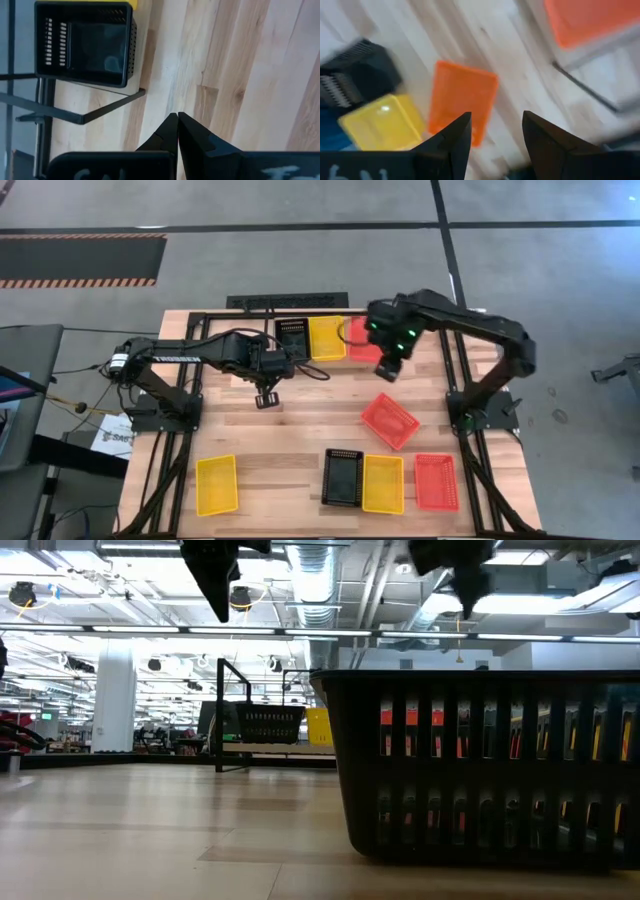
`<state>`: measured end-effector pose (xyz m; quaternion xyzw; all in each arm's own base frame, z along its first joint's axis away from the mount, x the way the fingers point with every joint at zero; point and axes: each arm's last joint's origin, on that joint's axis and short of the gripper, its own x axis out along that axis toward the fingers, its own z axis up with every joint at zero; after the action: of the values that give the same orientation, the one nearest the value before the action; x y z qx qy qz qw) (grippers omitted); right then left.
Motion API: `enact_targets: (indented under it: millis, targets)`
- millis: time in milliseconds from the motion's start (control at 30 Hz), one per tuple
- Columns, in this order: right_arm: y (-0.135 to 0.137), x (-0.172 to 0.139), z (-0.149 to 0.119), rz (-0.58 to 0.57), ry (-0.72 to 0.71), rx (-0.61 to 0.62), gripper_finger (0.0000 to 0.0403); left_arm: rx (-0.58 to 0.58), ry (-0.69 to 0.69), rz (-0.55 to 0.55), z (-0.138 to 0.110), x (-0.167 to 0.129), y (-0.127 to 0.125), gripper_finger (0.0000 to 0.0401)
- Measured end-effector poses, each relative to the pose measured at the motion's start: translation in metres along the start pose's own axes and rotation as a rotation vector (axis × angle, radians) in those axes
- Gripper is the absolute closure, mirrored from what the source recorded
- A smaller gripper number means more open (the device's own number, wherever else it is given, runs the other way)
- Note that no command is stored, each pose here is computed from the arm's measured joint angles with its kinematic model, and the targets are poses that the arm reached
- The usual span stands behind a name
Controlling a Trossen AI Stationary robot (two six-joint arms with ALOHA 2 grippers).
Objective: Stack baskets on shelf by color
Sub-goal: Stack the left orange bin on top of the other orange bin on the shelf
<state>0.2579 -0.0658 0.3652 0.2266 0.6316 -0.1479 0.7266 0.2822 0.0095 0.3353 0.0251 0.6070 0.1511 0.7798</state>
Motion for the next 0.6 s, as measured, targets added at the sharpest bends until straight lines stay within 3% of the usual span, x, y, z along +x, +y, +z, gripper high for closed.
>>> enact_targets:
  millis: [133,300,433,600]
  targets:
    - [0.009,0.006,-0.031,-0.082,-0.004,0.068,0.0207,0.041,-0.016,0.002,0.002,0.000,0.000,0.0401]
    - [0.009,0.038,-0.061,-0.126,0.090,0.103,0.0211,0.069,-0.040,0.001,0.004,0.000,0.000,0.0401]
    - [0.006,0.076,-0.066,-0.137,0.129,0.113,0.0213,0.075,-0.056,-0.001,0.006,0.000,-0.001,0.0401]
    - [0.007,0.117,-0.065,-0.070,0.240,0.141,0.0214,0.072,-0.056,-0.007,0.006,0.000,-0.001,0.0401]
